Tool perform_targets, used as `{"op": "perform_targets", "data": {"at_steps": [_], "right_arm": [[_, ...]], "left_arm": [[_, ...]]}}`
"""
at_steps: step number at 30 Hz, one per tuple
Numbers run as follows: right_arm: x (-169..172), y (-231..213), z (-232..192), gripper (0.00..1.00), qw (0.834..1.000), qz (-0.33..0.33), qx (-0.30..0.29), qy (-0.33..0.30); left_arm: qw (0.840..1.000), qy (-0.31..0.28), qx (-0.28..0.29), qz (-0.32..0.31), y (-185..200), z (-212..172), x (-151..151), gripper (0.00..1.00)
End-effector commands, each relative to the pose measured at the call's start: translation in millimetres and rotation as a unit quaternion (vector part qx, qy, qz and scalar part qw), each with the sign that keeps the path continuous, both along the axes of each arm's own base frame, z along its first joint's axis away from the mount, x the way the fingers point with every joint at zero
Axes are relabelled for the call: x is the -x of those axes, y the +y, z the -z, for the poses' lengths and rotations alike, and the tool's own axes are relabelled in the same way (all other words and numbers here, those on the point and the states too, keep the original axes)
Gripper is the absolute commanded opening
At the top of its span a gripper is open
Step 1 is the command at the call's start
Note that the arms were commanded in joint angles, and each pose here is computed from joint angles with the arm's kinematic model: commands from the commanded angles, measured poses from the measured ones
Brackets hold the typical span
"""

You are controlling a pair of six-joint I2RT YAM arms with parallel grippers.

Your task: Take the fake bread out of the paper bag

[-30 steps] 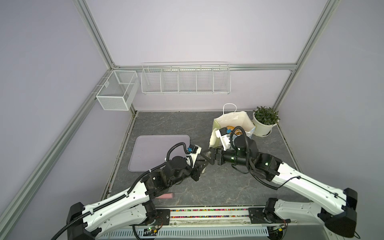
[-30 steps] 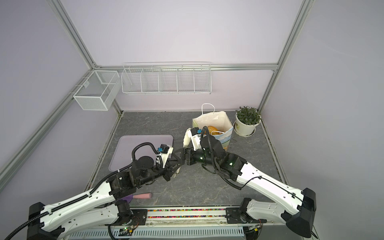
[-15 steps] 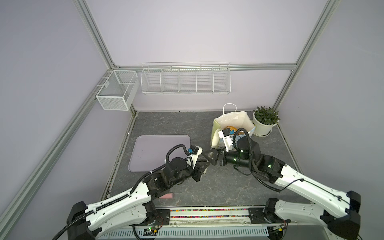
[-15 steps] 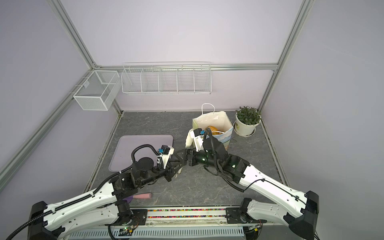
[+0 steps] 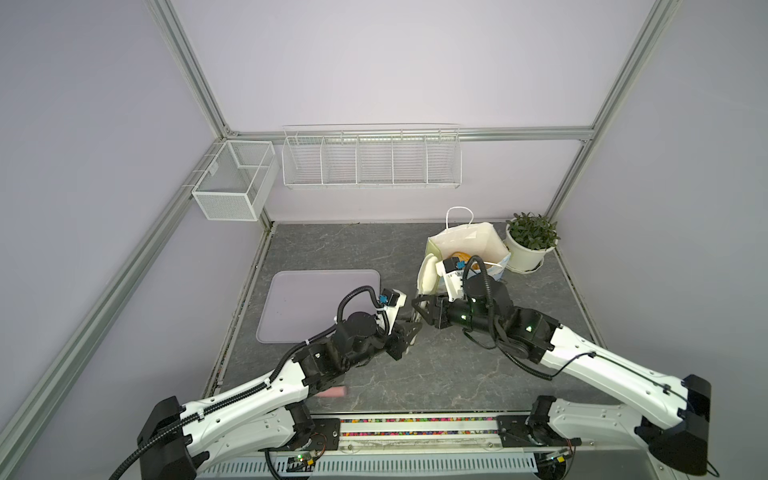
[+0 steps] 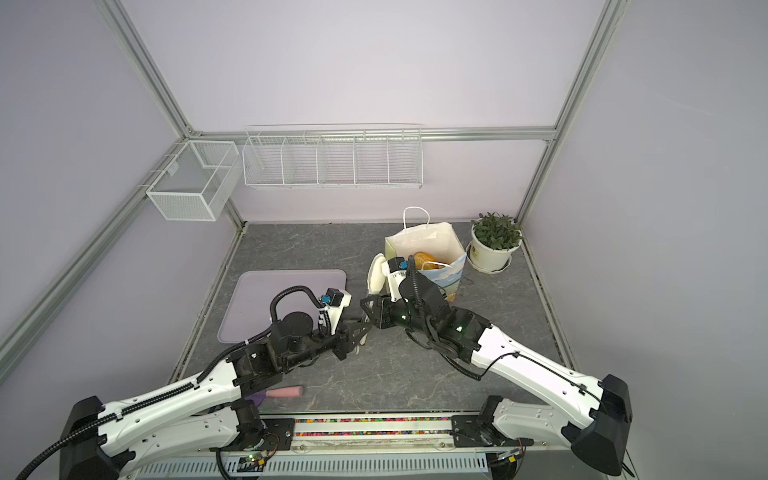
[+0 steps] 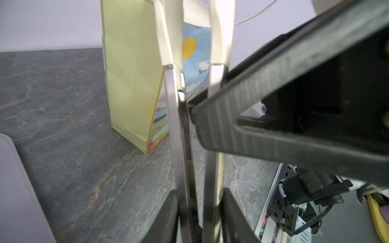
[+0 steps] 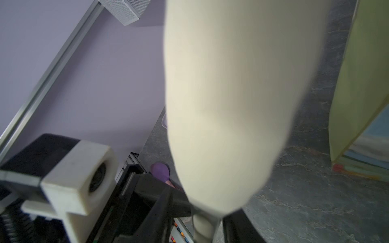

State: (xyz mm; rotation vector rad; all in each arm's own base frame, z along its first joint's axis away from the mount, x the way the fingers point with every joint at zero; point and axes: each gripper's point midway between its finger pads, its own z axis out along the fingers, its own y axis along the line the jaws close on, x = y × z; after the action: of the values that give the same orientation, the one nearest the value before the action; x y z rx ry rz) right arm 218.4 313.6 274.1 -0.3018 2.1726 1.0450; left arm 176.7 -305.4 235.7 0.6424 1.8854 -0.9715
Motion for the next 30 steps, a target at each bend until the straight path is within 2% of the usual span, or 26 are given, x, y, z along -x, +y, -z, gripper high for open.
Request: {"op": "perform_targets", "data": {"at_steps": [1, 9, 16, 21, 25, 30], "right_arm": [[-4.2, -1.0, 9.6, 0.33, 1.000, 0.004, 0.012, -0.006], [-5.0, -0.1, 3.8, 0.26, 1.000, 0.002, 0.001, -0.023], [-5.3, -1.0, 1.8, 0.21, 0.999, 0.006, -0.005, -0.035], [-8.2, -3.8, 5.8, 0.15, 0.999, 0.016, -0.001, -0.043], [-10.2, -16.6, 33.5, 0.18, 0.997, 0.036, 0.060, -0.018], [2.6, -43.6, 84.7, 0.34, 0.986, 0.046, 0.158, 0.038]], "left_arm": [[1.000, -0.016, 0.027, 0.005, -3.5, -17.6, 0.0, 0.41], [1.000, 0.010, 0.013, -0.006, -3.0, -5.1, -2.7, 0.62], [0.999, 0.035, 0.012, -0.017, -5.2, -0.9, -5.2, 0.63], [0.998, 0.058, 0.010, -0.022, -8.1, 12.3, -6.3, 0.65], [0.995, 0.078, -0.019, -0.059, 3.9, 31.0, -12.1, 0.63], [0.981, 0.108, -0.063, -0.151, 41.4, 53.3, -21.0, 0.60]]}}
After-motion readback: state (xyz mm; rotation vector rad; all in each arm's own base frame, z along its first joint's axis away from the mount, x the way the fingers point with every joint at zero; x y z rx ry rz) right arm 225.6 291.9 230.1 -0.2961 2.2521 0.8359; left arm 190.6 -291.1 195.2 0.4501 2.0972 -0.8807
